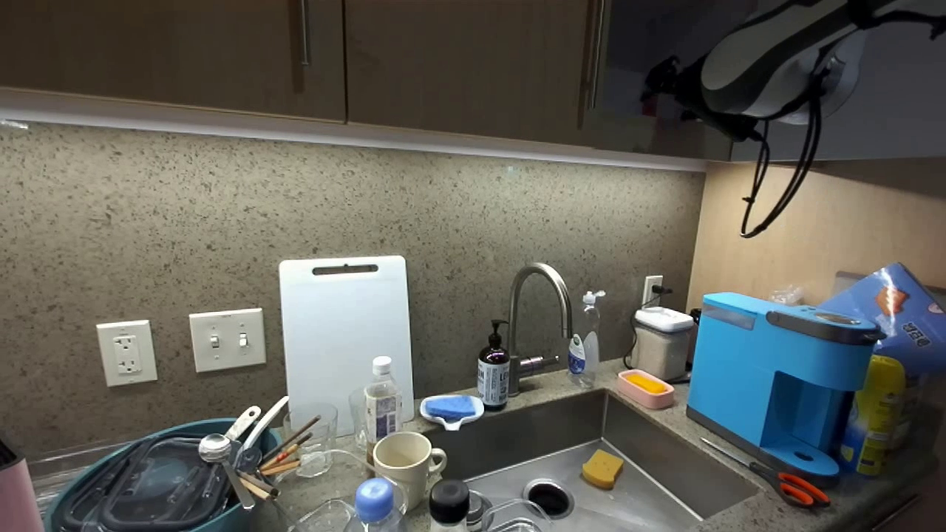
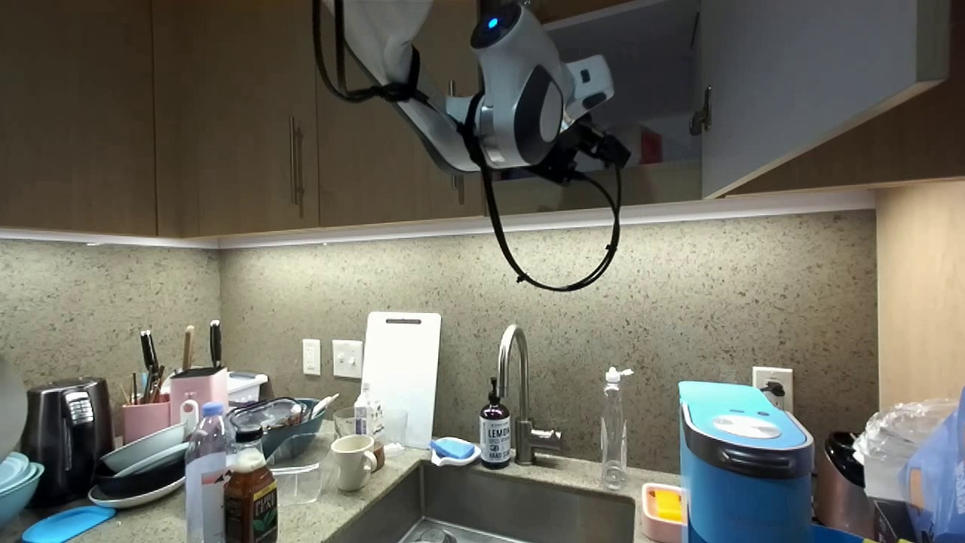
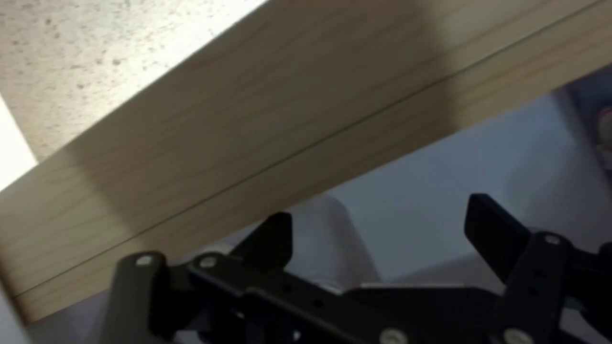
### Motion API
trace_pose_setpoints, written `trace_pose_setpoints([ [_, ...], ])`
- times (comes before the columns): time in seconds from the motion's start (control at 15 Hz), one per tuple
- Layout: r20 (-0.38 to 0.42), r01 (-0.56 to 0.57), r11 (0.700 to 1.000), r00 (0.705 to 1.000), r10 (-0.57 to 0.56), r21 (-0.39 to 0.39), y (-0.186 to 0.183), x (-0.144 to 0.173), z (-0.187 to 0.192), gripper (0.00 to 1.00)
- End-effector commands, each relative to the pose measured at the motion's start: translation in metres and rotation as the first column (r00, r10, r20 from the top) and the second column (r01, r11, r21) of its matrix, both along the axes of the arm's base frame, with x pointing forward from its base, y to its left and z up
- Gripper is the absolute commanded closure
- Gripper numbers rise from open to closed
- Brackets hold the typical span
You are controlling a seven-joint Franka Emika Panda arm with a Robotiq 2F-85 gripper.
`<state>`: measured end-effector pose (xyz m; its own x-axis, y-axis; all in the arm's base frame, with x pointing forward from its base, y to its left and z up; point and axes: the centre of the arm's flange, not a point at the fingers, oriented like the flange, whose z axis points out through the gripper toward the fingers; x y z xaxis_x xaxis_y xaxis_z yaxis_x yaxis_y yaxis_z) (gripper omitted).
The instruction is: Put the bottle with an orange label on the bottom shelf of the open cabinet
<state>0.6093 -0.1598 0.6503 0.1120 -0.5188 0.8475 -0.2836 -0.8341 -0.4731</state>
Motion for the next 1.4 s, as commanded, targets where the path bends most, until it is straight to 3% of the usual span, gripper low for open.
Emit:
trace_pose_setpoints([
  [0.0,-0.016,-0.162,0.986,0.987,0.161,-0.041,0.006,-0.013,0.008,0.0],
  [0.07,-0.016,-0.19,0.981,0.982,0.189,-0.049,0.012,-0.011,0.012,0.0],
  [0.13,-0.007,-0.123,0.992,0.992,0.122,-0.031,0.039,0.018,0.01,0.0],
  [0.73,-0.009,-0.128,0.991,0.992,0.128,-0.031,0.039,0.02,0.01,0.0],
  [1.2,-0.029,-0.36,0.928,0.933,0.359,-0.098,0.083,0.025,0.009,0.0],
  [1.27,-0.025,-0.367,0.924,0.93,0.367,-0.103,0.084,0.025,0.009,0.0],
  [1.33,-0.022,-0.316,0.946,0.949,0.315,-0.074,0.089,0.036,0.011,0.0],
])
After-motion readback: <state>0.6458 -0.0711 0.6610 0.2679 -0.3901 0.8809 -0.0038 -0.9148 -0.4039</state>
